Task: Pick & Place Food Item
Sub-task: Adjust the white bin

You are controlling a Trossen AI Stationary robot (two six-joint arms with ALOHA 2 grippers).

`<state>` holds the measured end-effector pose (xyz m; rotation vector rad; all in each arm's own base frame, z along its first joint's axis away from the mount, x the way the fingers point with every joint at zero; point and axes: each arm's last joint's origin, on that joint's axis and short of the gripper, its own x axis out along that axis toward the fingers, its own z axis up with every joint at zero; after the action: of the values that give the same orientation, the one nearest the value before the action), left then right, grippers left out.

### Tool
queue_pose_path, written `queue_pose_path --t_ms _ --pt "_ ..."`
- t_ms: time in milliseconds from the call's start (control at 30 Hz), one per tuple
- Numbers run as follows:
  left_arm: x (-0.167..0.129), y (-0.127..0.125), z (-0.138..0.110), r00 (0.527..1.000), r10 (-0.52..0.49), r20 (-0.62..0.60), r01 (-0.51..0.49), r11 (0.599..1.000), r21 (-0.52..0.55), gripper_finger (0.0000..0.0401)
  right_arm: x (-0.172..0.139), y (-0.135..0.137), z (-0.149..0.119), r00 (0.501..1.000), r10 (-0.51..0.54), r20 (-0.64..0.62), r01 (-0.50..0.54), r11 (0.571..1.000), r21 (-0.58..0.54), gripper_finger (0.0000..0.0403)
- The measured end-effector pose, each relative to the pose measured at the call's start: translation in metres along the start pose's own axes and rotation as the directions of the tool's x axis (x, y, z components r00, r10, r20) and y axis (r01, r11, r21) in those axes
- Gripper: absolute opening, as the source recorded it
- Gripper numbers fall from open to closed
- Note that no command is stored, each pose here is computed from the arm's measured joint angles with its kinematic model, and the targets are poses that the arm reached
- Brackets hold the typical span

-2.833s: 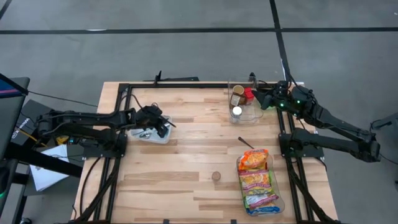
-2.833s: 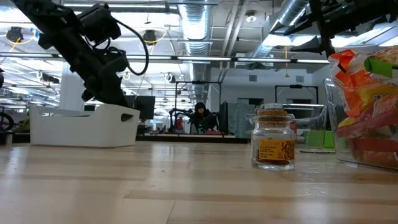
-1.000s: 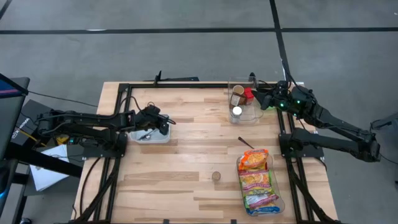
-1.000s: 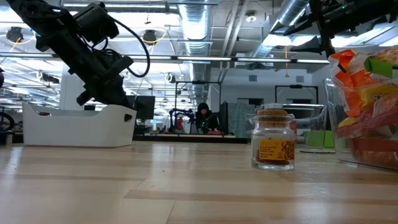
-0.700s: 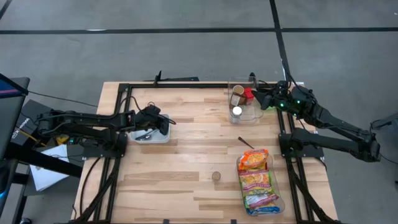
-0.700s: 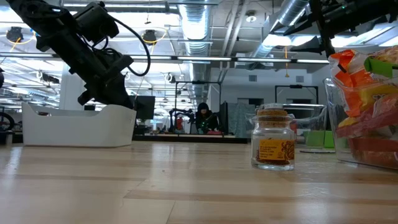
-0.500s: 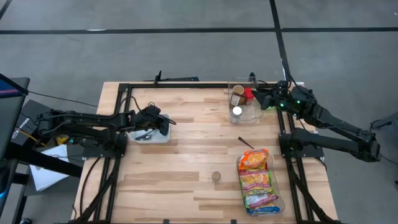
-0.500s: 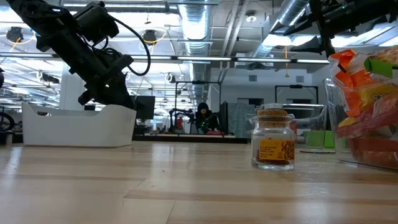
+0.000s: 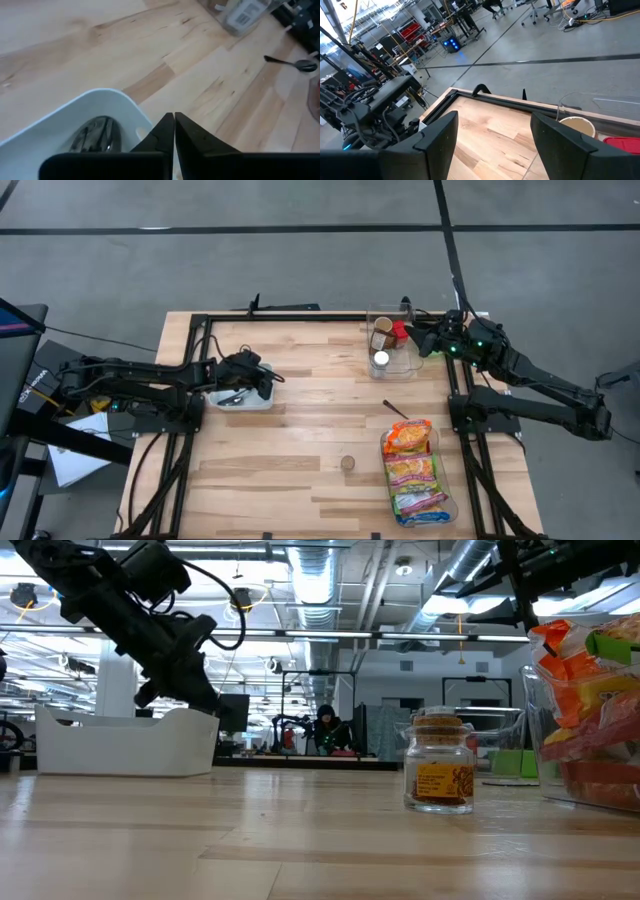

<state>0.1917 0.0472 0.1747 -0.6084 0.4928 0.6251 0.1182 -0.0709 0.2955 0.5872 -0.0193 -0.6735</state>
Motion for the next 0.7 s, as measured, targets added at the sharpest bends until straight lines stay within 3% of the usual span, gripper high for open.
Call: queue_pose_path --t_ms 233,533,700 --pt "-0.0001 -0.0014 0.0022 1.0 -0.01 0.025 0.01 1.0 -0.007 0.0001 0.0 0.0001 0.0 1.0 0.002 -0.001 -0.002 1.0 -0.008 0.0244" --pt "-0.0001 0.0009 0.0028 0.997 0.053 0.06 -0.052 0.998 -0.025 0.0 0.0 -0.0009 -0.0015 1.0 -0.008 -0.017 0.008 1.0 -0.01 0.0244" --pt "-0.0004 0.0066 -0.0041 0.992 0.122 0.003 -0.122 0.992 -0.039 0.0 -0.0001 -0.001 -0.0017 1.0 -0.009 -0.019 0.009 1.0 -0.012 0.0244"
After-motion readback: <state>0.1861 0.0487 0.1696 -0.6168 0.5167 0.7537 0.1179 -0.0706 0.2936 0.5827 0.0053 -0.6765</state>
